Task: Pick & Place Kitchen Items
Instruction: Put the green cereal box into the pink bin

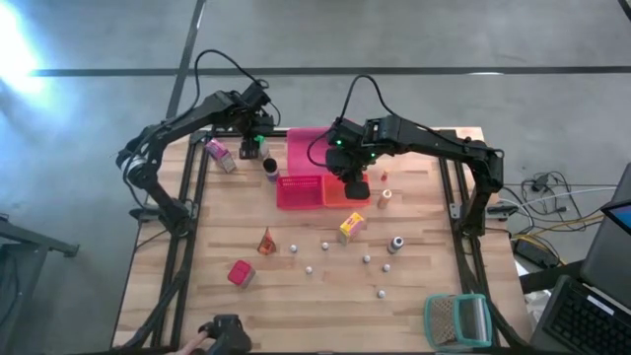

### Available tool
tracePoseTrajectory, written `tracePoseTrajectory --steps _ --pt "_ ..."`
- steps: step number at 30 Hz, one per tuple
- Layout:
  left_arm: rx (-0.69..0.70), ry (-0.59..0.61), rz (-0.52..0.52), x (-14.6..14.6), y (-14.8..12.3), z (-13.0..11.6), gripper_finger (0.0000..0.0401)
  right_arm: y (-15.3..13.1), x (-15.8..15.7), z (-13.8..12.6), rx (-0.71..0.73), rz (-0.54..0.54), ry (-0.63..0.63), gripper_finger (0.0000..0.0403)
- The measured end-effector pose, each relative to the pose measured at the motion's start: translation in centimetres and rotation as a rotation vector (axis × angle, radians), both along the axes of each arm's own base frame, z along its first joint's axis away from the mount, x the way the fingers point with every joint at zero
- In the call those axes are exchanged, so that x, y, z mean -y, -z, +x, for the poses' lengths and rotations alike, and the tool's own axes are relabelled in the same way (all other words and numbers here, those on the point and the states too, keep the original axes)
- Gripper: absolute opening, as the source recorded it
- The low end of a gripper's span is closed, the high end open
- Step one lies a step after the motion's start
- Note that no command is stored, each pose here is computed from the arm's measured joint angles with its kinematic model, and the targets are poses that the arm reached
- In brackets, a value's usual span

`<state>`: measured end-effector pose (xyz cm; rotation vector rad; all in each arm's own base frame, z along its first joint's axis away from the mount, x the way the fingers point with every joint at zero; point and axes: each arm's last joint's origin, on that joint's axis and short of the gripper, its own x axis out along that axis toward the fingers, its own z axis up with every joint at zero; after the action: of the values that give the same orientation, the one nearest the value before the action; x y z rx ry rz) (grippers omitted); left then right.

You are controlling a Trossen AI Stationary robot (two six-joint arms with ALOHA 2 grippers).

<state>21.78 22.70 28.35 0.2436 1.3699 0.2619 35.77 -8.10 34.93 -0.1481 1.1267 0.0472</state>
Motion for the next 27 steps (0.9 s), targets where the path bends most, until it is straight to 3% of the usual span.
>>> tracePoseTrajectory --steps 8,15,27 --pt "-0.048 -0.001 -0.046 -0.4 1.4 0.3 0.024 0.0 0.0 0.0 0.0 -0.001 -0.003 0.0091" --pt "-0.11 0.019 -0.021 -0.9 2.1 0.6 0.0238 0.0 -0.1 0.0 0.006 0.027 -0.02 0.0065" --pt "-0.125 0.056 0.005 -0.4 1.3 0.1 0.0227 0.0 -0.1 0.0 0.009 0.035 -0.045 0.0049"
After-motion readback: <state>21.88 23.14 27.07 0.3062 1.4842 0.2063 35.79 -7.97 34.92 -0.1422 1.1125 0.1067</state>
